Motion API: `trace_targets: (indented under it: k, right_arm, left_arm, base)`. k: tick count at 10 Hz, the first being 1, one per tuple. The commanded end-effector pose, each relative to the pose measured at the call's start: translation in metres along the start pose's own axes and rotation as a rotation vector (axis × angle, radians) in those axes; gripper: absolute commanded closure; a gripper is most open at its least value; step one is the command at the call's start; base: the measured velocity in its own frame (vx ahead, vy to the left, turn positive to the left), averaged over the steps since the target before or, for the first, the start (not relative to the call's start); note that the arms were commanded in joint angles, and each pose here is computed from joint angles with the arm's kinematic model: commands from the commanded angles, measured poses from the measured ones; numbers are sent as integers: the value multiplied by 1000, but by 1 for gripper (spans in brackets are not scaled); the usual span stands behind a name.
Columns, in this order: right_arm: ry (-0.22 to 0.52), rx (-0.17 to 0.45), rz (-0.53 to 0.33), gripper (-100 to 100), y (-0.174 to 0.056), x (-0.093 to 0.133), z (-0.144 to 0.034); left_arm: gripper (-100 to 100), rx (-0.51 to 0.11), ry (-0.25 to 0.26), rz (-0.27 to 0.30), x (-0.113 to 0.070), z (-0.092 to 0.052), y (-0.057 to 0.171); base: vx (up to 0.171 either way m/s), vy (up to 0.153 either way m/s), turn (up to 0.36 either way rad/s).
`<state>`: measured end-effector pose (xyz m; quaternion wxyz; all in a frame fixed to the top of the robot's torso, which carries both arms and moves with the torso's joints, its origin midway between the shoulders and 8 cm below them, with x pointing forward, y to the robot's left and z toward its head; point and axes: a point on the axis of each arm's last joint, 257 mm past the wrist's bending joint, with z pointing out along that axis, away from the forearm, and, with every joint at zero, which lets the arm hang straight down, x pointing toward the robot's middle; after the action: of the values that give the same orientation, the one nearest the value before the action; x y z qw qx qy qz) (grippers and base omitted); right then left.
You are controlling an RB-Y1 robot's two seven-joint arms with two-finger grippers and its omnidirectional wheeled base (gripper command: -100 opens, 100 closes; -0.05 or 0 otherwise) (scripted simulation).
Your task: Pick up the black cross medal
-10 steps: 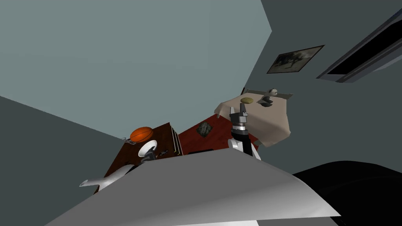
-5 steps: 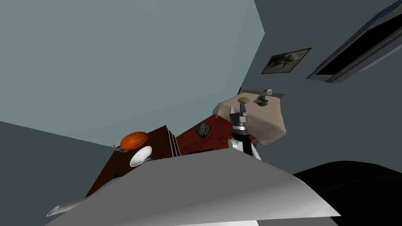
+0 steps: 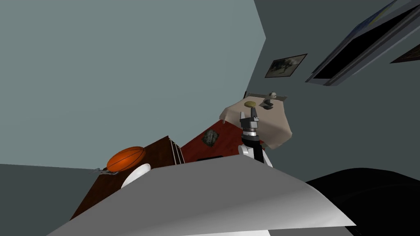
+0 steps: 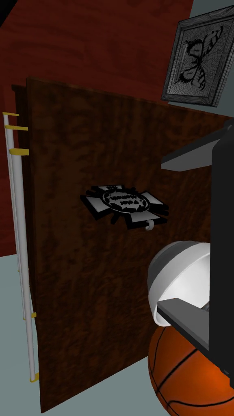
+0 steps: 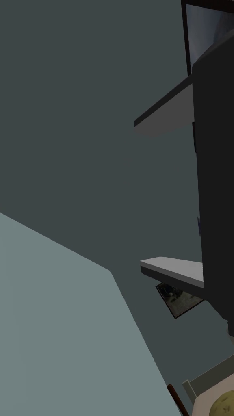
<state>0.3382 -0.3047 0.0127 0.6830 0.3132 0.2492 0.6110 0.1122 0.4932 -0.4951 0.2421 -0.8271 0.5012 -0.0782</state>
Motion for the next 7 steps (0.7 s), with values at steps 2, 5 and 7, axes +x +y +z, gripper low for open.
trace_targets:
  k: [2, 5, 7]
  right_arm:
    - [0, 0, 0, 0, 0, 0, 0]
    - [0, 0, 0, 0, 0, 0, 0]
    - [0, 0, 0, 0, 0, 0, 0]
  left_arm:
    - [-100, -119, -36, -31, -21, -1, 41]
    - [-100, -241, -76, -67, -41, -7, 86]
    - [-100, -348, -113, -101, -57, -15, 126]
  base:
    - [97, 7, -104]
    - [101, 27, -120]
    - [131, 18, -175]
